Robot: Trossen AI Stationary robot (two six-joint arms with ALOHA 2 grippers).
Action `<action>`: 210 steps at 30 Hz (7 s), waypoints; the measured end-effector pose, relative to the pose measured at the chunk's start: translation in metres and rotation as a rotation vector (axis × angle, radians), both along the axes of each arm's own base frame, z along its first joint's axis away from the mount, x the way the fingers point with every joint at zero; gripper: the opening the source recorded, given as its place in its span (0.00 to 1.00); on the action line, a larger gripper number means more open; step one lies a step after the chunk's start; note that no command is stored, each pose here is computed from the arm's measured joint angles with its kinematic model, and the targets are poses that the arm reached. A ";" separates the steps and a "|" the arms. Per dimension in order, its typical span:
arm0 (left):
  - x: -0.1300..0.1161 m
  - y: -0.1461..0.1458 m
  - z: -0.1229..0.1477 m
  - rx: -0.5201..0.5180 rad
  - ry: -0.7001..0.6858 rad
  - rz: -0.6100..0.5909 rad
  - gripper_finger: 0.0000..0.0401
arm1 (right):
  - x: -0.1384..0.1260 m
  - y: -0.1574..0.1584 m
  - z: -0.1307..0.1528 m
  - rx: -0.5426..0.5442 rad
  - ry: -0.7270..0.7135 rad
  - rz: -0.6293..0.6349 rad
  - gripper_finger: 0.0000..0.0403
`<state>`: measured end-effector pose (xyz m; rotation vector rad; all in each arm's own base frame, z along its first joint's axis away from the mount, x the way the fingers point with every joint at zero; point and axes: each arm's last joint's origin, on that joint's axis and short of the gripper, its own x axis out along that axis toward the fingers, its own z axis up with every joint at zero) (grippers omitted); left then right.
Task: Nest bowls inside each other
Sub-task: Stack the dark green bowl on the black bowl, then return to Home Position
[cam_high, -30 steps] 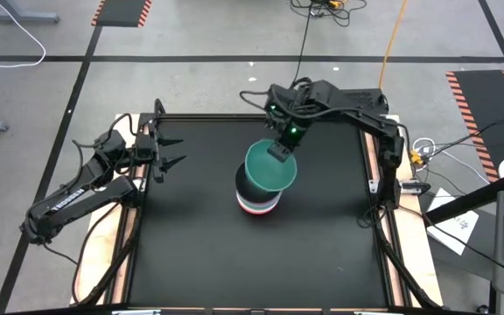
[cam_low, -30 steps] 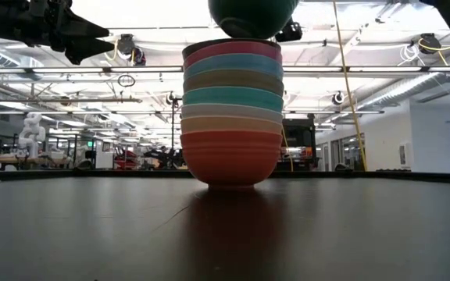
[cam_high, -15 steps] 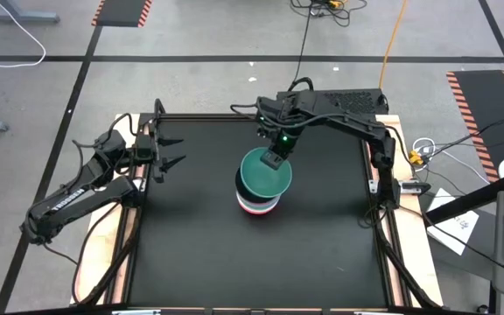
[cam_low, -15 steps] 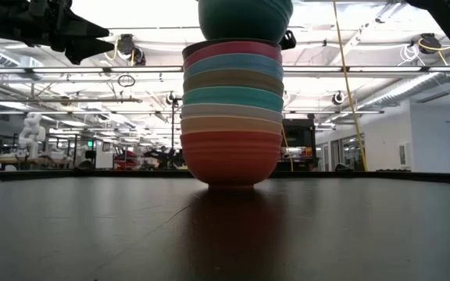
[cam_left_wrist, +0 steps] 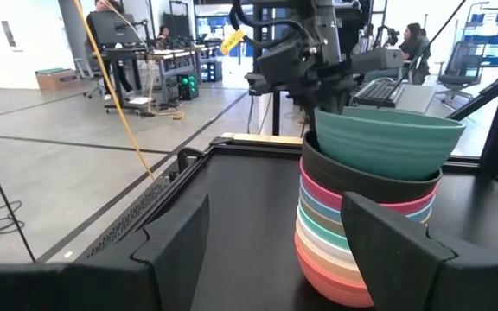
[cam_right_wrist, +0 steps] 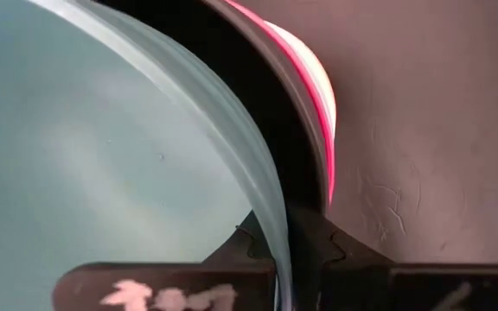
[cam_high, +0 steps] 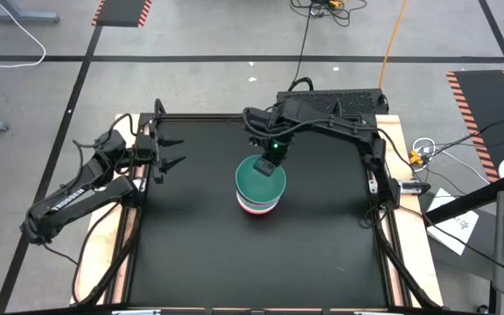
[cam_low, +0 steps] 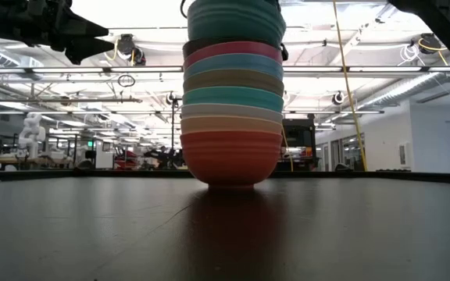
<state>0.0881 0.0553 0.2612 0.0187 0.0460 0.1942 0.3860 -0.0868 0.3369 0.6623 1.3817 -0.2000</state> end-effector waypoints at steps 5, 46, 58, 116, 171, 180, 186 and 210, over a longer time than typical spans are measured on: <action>0.000 0.000 0.000 -0.004 0.000 -0.010 0.66 | 0.002 0.000 -0.005 0.002 0.019 0.007 0.00; 0.002 -0.004 -0.002 -0.001 0.016 -0.034 0.66 | -0.054 -0.014 0.086 -0.313 -0.330 -0.090 0.52; 0.014 0.002 -0.008 0.038 0.081 -0.121 0.66 | -0.072 0.031 0.070 -0.592 -0.521 0.266 0.52; 0.032 -0.002 -0.004 0.353 0.102 -0.049 0.66 | -0.284 0.023 -0.165 -0.794 -1.306 -0.015 0.52; 0.034 -0.014 -0.016 0.365 0.285 0.117 0.66 | -0.267 0.072 -0.149 -0.567 -1.455 0.394 0.52; 0.007 -0.028 -0.014 0.356 0.099 0.051 0.66 | -0.284 0.076 -0.157 -0.544 -1.541 0.342 0.52; -0.005 -0.031 -0.043 0.282 0.000 0.060 0.66 | -0.289 0.081 -0.156 -0.501 -1.581 0.403 0.52; -0.006 -0.037 -0.065 0.245 0.071 -0.052 0.66 | -0.295 0.073 -0.167 -0.746 -1.242 0.272 0.36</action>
